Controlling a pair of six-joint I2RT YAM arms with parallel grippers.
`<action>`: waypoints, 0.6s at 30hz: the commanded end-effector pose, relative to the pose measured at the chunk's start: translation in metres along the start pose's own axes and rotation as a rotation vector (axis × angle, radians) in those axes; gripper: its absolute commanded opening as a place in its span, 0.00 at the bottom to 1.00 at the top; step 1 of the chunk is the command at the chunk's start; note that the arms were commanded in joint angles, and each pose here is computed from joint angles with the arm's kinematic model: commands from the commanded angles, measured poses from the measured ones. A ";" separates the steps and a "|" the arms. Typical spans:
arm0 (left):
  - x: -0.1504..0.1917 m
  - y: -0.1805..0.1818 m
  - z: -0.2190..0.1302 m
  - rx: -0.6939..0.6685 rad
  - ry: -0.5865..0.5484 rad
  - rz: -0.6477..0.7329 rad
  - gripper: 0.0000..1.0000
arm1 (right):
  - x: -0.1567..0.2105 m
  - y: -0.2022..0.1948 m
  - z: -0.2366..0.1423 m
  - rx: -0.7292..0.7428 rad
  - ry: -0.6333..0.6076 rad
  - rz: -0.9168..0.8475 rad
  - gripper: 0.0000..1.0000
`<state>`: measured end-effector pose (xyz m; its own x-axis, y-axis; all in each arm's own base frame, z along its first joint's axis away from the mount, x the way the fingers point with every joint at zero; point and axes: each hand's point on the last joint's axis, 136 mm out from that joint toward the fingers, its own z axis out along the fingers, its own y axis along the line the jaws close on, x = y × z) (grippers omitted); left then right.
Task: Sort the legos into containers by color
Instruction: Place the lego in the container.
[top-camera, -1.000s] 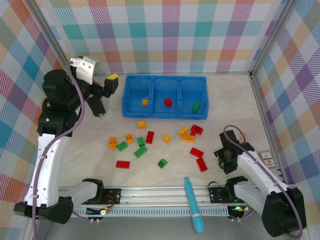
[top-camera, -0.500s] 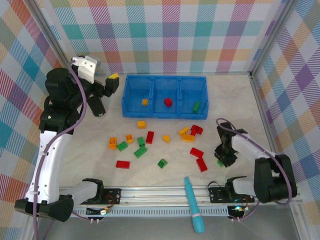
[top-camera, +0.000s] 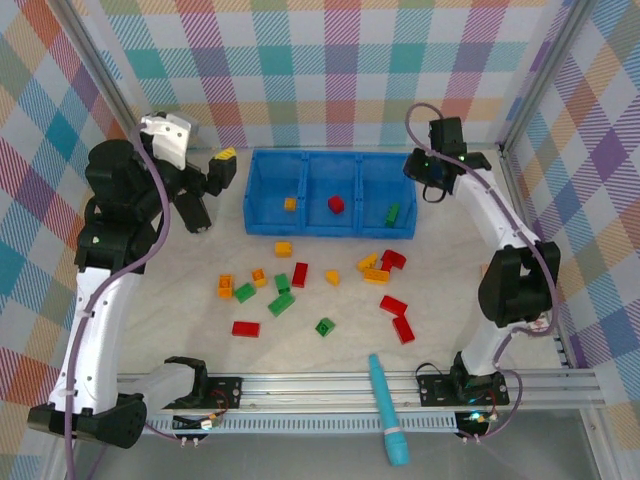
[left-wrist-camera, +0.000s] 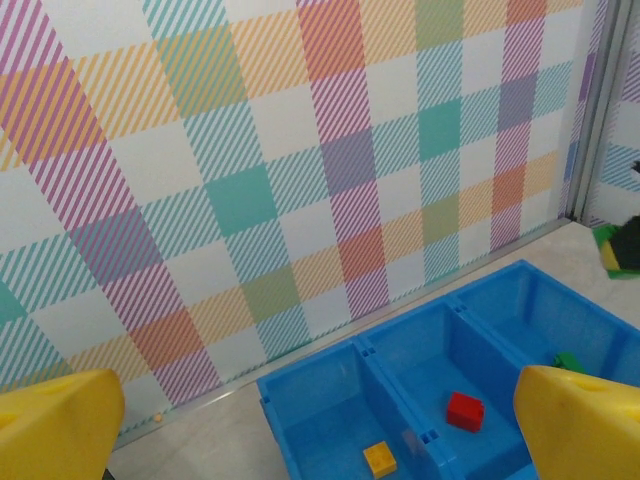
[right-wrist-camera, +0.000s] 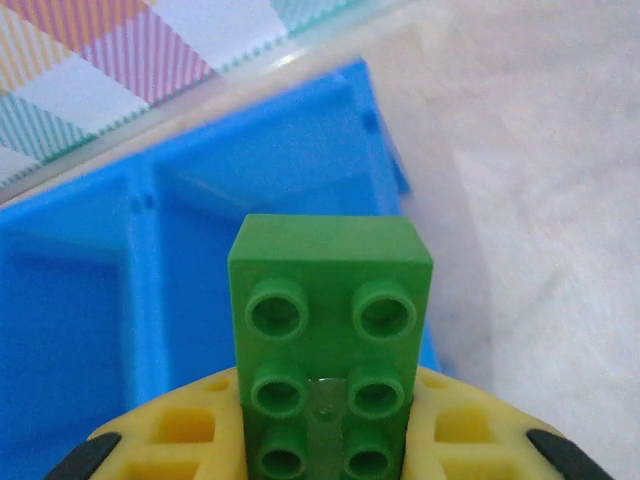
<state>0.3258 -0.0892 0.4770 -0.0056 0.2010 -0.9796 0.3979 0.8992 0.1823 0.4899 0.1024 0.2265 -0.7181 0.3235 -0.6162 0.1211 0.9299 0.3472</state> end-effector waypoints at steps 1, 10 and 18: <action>-0.013 0.005 -0.011 -0.028 -0.053 0.029 1.00 | 0.011 0.025 0.030 -0.051 0.058 -0.178 0.20; -0.015 0.007 -0.017 -0.049 -0.049 0.035 1.00 | 0.035 0.034 0.091 0.052 0.153 -0.392 0.19; -0.013 0.008 -0.015 -0.052 -0.047 0.035 1.00 | 0.075 0.012 0.109 0.104 0.289 -0.378 0.24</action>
<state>0.3158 -0.0844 0.4840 0.0171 0.2023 -0.9792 0.3748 0.9066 0.1939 0.5210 0.1661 0.1154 -0.8639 -0.0750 -0.4981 -0.1350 0.9872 0.0855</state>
